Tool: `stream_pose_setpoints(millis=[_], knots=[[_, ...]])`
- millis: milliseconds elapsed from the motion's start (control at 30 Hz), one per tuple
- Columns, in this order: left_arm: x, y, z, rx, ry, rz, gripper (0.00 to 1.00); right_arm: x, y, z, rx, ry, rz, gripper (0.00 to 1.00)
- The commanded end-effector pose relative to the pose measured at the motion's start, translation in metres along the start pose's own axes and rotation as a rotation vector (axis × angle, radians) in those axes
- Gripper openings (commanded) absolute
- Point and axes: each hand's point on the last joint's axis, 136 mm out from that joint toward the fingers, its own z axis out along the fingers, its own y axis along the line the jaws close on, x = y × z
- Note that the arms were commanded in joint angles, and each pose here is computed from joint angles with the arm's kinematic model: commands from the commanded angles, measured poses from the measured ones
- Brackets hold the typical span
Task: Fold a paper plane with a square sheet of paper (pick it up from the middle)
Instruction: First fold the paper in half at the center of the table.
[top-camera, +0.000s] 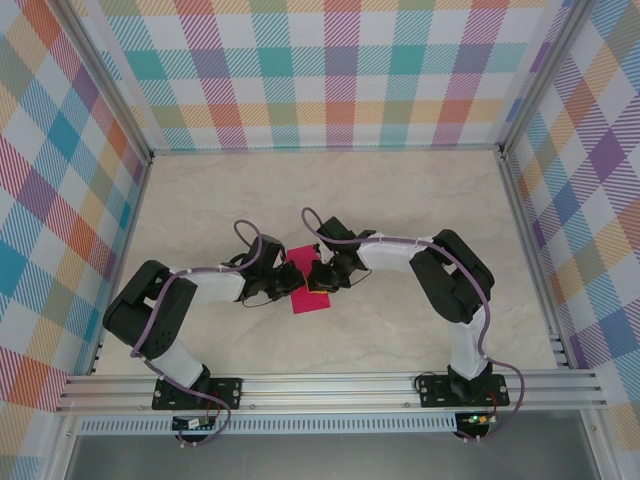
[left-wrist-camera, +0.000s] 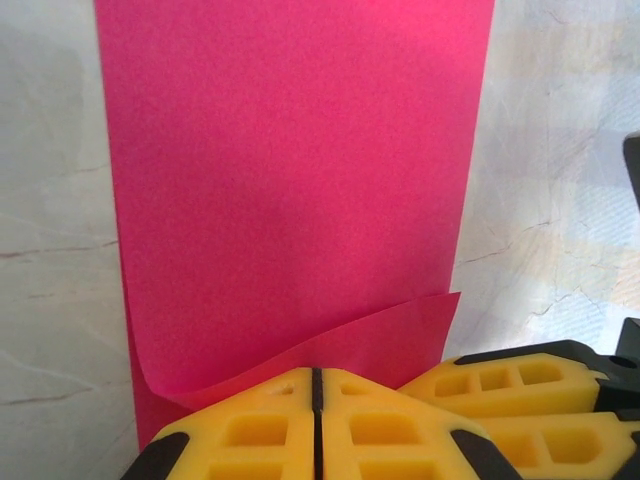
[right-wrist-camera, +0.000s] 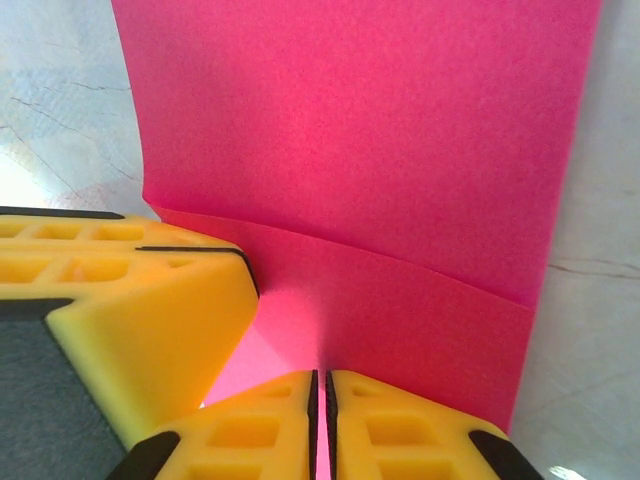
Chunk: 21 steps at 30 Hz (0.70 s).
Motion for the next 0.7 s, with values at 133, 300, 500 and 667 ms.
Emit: stream_pose_setpoints(millis=[133,300,500,667], knots=[[0.009,0.026,0.006,-0.078,0.025,-0.019,0.07,0.005,0.019,-0.007,-0.083,0.006,-0.032,0.13],[0.011,0.032,0.006,-0.086,0.023,-0.053,0.07,0.015,0.013,-0.004,-0.054,0.034,-0.035,0.13],[0.012,0.038,0.005,-0.103,0.018,-0.076,0.07,0.023,-0.007,0.001,0.017,0.053,-0.025,0.13],[0.012,0.044,0.004,-0.124,0.013,-0.09,0.07,0.033,-0.016,-0.003,0.043,0.069,-0.034,0.13]])
